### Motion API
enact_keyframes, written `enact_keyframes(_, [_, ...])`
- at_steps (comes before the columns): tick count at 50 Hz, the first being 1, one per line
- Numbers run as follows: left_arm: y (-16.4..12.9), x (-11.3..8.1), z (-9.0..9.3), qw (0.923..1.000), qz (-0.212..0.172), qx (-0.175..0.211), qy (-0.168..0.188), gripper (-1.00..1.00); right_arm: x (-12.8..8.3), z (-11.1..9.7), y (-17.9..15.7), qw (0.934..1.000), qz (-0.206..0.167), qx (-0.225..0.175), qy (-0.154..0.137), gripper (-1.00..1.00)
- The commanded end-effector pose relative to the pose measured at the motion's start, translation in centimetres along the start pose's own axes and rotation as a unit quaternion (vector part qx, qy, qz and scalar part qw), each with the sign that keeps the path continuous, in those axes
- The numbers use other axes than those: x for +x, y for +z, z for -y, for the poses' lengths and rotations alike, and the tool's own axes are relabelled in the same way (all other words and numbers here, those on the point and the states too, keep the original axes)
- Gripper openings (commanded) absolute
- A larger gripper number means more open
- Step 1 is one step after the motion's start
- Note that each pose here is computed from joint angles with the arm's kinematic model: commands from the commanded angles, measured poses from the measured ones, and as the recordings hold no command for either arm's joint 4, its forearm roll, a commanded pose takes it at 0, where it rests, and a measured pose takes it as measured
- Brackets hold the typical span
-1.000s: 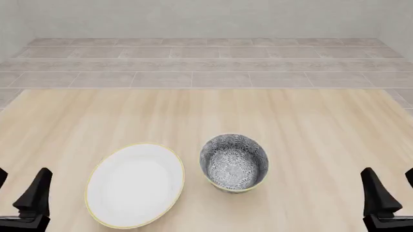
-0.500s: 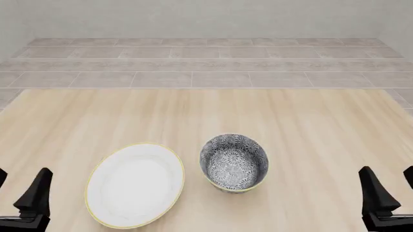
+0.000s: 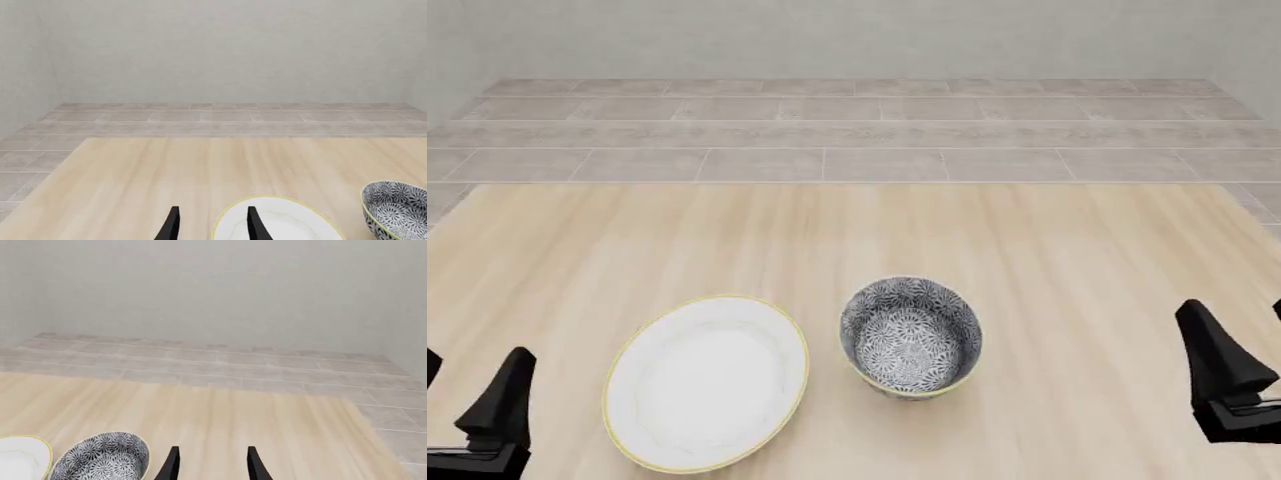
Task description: Put the bowl on the plate.
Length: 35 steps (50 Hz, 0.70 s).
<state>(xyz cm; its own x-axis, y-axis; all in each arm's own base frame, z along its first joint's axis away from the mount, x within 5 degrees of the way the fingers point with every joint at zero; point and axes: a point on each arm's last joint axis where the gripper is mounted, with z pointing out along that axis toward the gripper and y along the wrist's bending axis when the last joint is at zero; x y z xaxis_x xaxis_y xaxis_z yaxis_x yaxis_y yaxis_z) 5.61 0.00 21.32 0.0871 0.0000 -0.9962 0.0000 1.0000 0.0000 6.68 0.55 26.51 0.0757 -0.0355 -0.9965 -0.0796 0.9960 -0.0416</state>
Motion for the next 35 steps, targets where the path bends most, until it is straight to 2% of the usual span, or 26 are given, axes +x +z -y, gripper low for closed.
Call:
enact_keyframes(1, [0.0, 0.0, 0.0, 1.0, 0.0, 0.0, 0.0, 1.0, -2.1, -0.1, 2.3, 0.9993, -0.033, -0.01, -0.01, 1.0])
enact_keyframes(3, [0.0, 0.0, 0.0, 1.0, 0.0, 0.0, 0.0, 1.0, -2.2, 0.0, 3.6, 0.998, -0.062, -0.009, -0.006, 1.0])
enact_keyframes(4, [0.0, 0.0, 0.0, 1.0, 0.0, 0.0, 0.0, 1.0, -2.3, -0.3, 4.2, 0.9971, -0.072, -0.021, -0.005, 1.0])
enact_keyframes(5, [0.0, 0.0, 0.0, 1.0, 0.0, 0.0, 0.0, 1.0, -2.7, -0.4, 4.1, 0.9974, -0.067, -0.026, -0.007, 1.0])
enact_keyframes(9, [0.0, 0.0, 0.0, 1.0, 0.0, 0.0, 0.0, 1.0, -3.5, -0.4, 4.7, 0.9962, -0.082, -0.027, 0.004, 1.0])
enact_keyframes(10, [0.0, 0.0, 0.0, 1.0, 0.0, 0.0, 0.0, 1.0, -3.9, -0.5, 5.0, 0.9953, -0.084, -0.035, -0.033, 1.0])
enact_keyframes(11, [0.0, 0.0, 0.0, 1.0, 0.0, 0.0, 0.0, 1.0, -3.9, -0.4, 5.4, 0.9938, -0.094, -0.034, -0.049, 1.0])
enact_keyframes(12, [0.0, 0.0, 0.0, 1.0, 0.0, 0.0, 0.0, 1.0, -3.9, -0.4, 5.4, 0.9938, -0.094, -0.034, -0.049, 1.0])
enact_keyframes(13, [0.0, 0.0, 0.0, 1.0, 0.0, 0.0, 0.0, 1.0, -4.5, -0.4, 5.5, 0.9944, -0.093, -0.033, -0.038, 1.0])
enact_keyframes(15, [0.0, 0.0, 0.0, 1.0, 0.0, 0.0, 0.0, 1.0, -4.7, -0.5, 5.8, 0.994, -0.098, -0.036, -0.034, 1.0])
enact_keyframes(16, [0.0, 0.0, 0.0, 1.0, 0.0, 0.0, 0.0, 1.0, -4.5, -0.5, 6.6, 0.9921, -0.116, -0.033, -0.033, 1.0])
enact_keyframes(17, [0.0, 0.0, 0.0, 1.0, 0.0, 0.0, 0.0, 1.0, -4.9, -0.5, 6.3, 0.9932, -0.106, -0.037, -0.031, 1.0])
enact_keyframes(19, [0.0, 0.0, 0.0, 1.0, 0.0, 0.0, 0.0, 1.0, -5.1, -0.5, 6.6, 0.9928, -0.11, -0.035, -0.035, 1.0])
enact_keyframes(21, [0.0, 0.0, 0.0, 1.0, 0.0, 0.0, 0.0, 1.0, -5.1, -0.9, 7.5, 0.9905, -0.128, -0.047, -0.02, 1.0])
enact_keyframes(24, [0.0, 0.0, 0.0, 1.0, 0.0, 0.0, 0.0, 1.0, -5.3, -0.4, 7.5, 0.9913, -0.127, -0.028, -0.017, 1.0])
enact_keyframes(25, [0.0, 0.0, 0.0, 1.0, 0.0, 0.0, 0.0, 1.0, -5.2, 0.2, 7.9, 0.9897, -0.142, -0.009, -0.014, 1.0])
enact_keyframes(26, [0.0, 0.0, 0.0, 1.0, 0.0, 0.0, 0.0, 1.0, -5.2, 0.6, 8.1, 0.9887, -0.15, 0.007, 0.002, 1.0])
enact_keyframes(27, [0.0, 0.0, 0.0, 1.0, 0.0, 0.0, 0.0, 1.0, -5.3, 0.2, 8.6, 0.9881, -0.154, -0.006, 0.005, 1.0])
enact_keyframes(29, [0.0, 0.0, 0.0, 1.0, 0.0, 0.0, 0.0, 1.0, -5.2, -1.0, 9.0, 0.9862, -0.158, -0.047, -0.016, 1.0])
enact_keyframes(30, [0.0, 0.0, 0.0, 1.0, 0.0, 0.0, 0.0, 1.0, -5.3, -0.5, 9.0, 0.9871, -0.156, -0.033, -0.015, 1.0])
enact_keyframes(32, [0.0, 0.0, 0.0, 1.0, 0.0, 0.0, 0.0, 1.0, -4.8, -1.5, 10.1, 0.9821, -0.179, -0.06, -0.012, 1.0])
enact_keyframes(34, [0.0, 0.0, 0.0, 1.0, 0.0, 0.0, 0.0, 1.0, -4.6, -1.2, 10.5, 0.9808, -0.189, -0.048, -0.01, 1.0])
enact_keyframes(35, [0.0, 0.0, 0.0, 1.0, 0.0, 0.0, 0.0, 1.0, -4.5, -1.7, 11.2, 0.9784, -0.196, -0.063, -0.014, 1.0])
